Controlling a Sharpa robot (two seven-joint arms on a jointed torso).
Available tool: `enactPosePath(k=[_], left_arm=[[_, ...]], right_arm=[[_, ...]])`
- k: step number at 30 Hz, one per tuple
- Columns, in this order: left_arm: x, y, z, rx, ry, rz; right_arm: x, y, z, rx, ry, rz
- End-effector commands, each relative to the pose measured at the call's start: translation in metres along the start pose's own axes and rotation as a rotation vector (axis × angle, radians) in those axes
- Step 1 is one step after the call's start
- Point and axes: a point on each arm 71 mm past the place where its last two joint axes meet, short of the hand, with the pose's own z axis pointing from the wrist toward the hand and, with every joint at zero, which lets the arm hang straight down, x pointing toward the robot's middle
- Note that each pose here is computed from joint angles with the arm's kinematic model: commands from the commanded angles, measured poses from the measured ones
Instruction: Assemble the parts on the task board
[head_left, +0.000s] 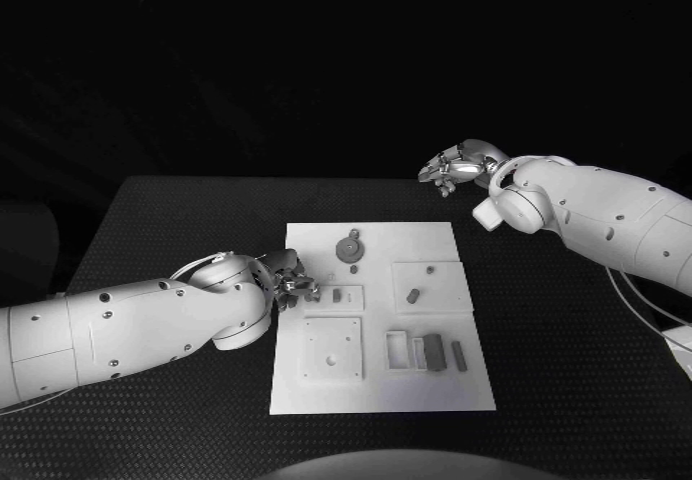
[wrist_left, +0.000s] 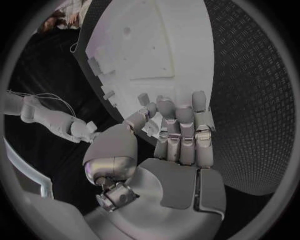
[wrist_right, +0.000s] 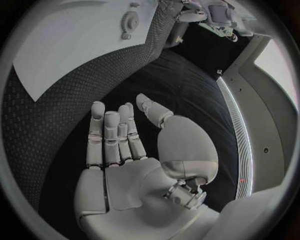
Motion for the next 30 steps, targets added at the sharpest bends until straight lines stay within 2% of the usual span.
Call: enactPosePath(k=[1, 9, 21, 30], left_arm=[[-0.0011, -0.0030, 0.0002, 0.013, -0.024, 0.016], [-0.0012, -0.0028, 0.0006, 0.012, -0.026, 0.034], [0.0041, -0.0044, -0.0001, 0.018, 0.032, 0.078], [0.0056, -0.0059, 0.0001, 0.024, 0.041, 0.096]], right_arm=[[0.0015, 0.0017, 0.0000, -0.013, 0.016, 0.003], [0.0015, 0.0017, -0.0002, -0.013, 0.016, 0.003], [0.0019, 0.0016, -0.0002, -0.012, 0.021, 0.004], [0.0023, 0.0019, 0.0000, -0.013, 0.022, 0.004]])
